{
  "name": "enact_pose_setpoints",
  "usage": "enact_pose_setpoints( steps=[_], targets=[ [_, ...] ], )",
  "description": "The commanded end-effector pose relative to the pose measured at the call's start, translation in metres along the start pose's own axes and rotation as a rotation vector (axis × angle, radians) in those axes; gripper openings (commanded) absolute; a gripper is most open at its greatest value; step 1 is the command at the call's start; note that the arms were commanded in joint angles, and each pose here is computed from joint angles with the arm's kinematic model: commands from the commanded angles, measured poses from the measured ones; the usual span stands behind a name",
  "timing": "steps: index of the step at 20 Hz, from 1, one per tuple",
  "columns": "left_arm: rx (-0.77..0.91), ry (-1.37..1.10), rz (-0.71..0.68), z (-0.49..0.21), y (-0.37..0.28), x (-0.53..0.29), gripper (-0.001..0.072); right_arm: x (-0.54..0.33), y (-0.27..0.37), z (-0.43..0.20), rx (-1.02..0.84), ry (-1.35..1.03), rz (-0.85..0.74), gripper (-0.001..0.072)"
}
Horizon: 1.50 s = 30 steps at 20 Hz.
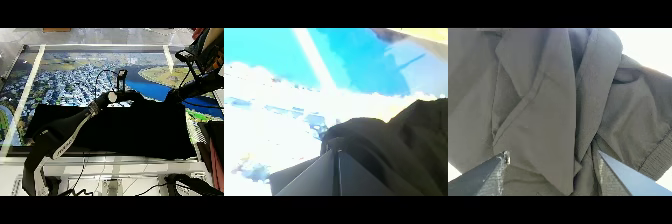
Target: Fold the clothes and pants, and hang the long-sleeved shirts on hangers.
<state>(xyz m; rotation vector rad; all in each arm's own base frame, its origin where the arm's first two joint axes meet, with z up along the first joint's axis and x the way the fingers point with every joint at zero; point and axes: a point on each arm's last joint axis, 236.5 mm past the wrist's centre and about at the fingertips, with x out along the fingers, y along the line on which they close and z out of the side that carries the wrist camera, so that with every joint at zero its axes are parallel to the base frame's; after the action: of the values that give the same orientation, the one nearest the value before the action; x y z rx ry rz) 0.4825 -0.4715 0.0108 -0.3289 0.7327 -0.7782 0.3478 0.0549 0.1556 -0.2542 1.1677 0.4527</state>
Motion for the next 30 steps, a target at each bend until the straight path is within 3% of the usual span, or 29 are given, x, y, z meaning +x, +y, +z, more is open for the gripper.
enact_pose_setpoints(
  steps=[1, 6, 10, 11, 13, 14, 18, 22, 30],
  targets=[
    [0.07, -0.027, 0.001, 0.026, 0.005, -0.02, 0.0006, 0.0, 0.0, 0.0, -0.001, 0.0, -0.001, 0.063],
    [0.374, -0.265, 0.079, 0.141, 0.015, -0.109, 0.0006, -0.002, -0.012, 0.026, -0.019, -0.11, -0.053, 0.0619],
    [0.588, -0.565, 0.292, 0.247, 0.037, -0.216, 0.0006, -0.008, -0.028, 0.055, -0.02, -0.236, -0.121, 0.0605],
    [0.629, -0.64, 0.366, 0.271, 0.046, -0.246, 0.0005, -0.011, -0.036, 0.061, -0.024, -0.262, -0.157, 0.0498],
    [0.649, -0.736, 0.472, 0.301, 0.064, -0.296, 0.0006, -0.022, -0.068, 0.072, -0.068, -0.306, -0.306, 0.018],
    [0.643, -0.754, 0.503, 0.308, 0.075, -0.315, 0.0006, -0.031, -0.088, 0.079, -0.088, -0.332, -0.405, 0.006],
    [0.609, -0.787, 0.648, 0.327, 0.138, -0.377, 0.0006, -0.059, -0.144, 0.078, -0.031, -0.4, -0.556, 0.002],
    [0.565, -0.773, 0.777, 0.328, 0.206, -0.433, 0.0006, -0.065, -0.198, 0.027, 0.188, -0.346, -0.585, 0.002],
    [0.475, -0.357, 0.602, 0.243, 0.27, -0.409, 0.0007, -0.028, -0.235, -0.048, 0.374, -0.182, -0.526, 0.002]
  ],
)
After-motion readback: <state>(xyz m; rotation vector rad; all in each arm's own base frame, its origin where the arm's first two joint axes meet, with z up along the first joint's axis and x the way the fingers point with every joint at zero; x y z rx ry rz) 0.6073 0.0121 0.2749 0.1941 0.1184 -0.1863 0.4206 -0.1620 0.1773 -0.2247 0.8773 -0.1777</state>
